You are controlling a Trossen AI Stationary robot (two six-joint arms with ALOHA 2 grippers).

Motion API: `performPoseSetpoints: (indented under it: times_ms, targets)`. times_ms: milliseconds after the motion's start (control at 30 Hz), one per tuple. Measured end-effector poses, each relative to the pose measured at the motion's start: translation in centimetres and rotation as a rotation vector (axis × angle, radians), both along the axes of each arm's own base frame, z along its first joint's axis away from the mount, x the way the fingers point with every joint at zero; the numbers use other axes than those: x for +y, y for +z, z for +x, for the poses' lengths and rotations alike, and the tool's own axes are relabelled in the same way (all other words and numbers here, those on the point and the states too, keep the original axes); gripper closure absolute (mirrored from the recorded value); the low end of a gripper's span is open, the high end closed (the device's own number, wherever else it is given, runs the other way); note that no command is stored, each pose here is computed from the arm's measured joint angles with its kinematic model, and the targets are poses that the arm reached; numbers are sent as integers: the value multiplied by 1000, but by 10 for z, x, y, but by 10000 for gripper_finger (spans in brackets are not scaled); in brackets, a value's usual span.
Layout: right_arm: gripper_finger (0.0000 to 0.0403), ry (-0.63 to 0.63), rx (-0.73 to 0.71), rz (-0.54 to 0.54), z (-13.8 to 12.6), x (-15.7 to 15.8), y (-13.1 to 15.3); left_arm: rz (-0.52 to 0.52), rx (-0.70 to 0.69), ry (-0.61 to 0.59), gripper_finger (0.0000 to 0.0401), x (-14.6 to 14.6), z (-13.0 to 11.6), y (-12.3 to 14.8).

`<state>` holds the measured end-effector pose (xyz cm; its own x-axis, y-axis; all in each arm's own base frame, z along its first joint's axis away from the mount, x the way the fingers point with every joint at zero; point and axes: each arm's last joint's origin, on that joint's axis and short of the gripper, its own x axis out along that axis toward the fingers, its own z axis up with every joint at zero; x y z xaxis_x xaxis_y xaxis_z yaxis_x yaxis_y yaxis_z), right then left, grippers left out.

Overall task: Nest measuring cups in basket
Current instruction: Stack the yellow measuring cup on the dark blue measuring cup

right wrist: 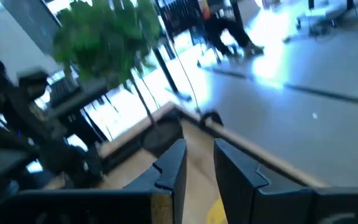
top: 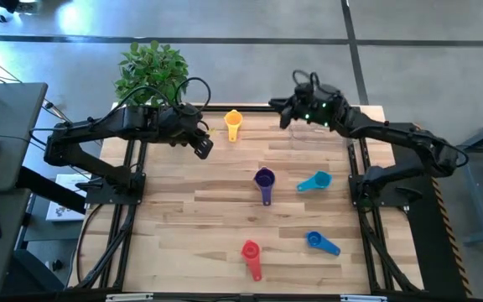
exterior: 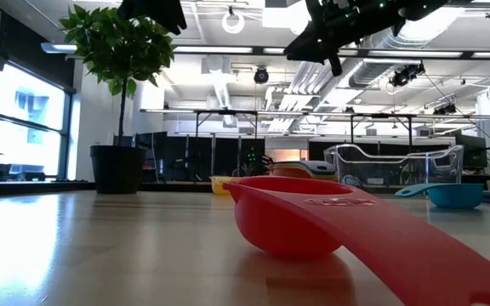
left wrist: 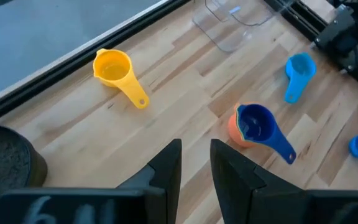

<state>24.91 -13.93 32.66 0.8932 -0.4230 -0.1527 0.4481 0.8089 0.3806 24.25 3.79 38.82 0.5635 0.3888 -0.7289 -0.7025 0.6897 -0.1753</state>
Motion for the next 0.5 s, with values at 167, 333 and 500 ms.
performPoseSetpoints:
  times_ms: [167,333,500]
  targets:
    - [329,30,-105,-89,-9,-16,13,-15,-10,21,325,0,0,0]
    - [329,30,-104,-191,-8,-24,32,-26,-18,37,325,0,0,0]
    - [329,6,-1,-204,8,-41,47,-9,-18,58,325,1,-1,0]
